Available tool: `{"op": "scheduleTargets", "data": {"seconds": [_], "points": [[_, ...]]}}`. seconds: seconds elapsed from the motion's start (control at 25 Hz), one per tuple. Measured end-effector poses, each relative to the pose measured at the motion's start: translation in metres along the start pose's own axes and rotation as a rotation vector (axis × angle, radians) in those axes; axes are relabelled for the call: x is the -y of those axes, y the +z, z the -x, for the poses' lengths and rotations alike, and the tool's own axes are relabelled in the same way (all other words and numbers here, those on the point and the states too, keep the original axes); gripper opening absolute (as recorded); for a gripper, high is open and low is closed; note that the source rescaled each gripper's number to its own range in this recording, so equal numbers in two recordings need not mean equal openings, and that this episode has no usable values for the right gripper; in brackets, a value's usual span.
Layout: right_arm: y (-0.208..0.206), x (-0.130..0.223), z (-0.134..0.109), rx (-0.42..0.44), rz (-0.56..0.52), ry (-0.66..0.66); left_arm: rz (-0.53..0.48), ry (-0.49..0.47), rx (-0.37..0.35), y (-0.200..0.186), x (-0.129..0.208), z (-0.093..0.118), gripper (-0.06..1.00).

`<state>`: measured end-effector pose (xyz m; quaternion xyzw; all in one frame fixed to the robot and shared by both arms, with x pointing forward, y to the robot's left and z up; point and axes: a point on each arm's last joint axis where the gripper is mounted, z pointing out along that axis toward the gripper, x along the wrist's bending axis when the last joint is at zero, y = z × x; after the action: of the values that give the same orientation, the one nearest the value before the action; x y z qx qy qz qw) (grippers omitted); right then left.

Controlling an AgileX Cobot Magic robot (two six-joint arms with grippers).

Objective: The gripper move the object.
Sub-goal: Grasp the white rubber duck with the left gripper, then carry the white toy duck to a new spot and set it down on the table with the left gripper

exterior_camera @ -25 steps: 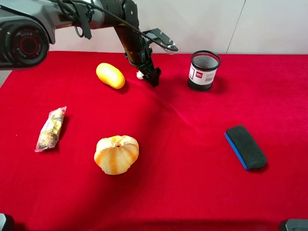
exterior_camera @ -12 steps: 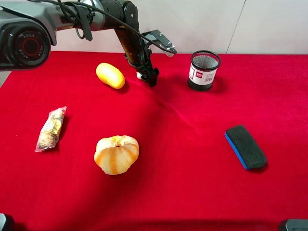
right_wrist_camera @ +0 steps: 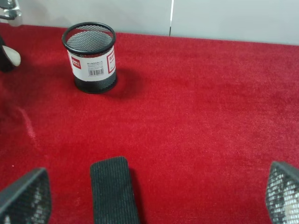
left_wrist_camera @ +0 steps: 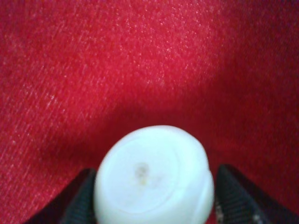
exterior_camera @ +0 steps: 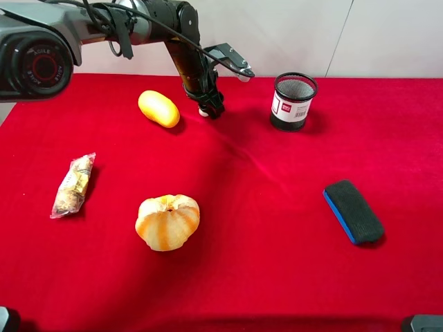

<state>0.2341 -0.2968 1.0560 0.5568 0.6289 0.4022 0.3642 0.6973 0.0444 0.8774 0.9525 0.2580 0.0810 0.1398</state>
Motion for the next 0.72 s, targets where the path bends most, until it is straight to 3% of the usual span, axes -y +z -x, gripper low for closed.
{"op": "scheduleTargets", "data": {"seconds": [0.16, 0.72], "points": [[0.0000, 0.0000, 0.0000, 0.000, 0.000, 0.001, 0.001, 0.000, -0.001, 0.0000, -0.0001, 0.0000, 0.07], [0.0000, 0.0000, 0.0000, 0.000, 0.000, 0.001, 0.001, 0.000, -0.001, 0.0000, -0.0001, 0.0000, 0.05]]}}
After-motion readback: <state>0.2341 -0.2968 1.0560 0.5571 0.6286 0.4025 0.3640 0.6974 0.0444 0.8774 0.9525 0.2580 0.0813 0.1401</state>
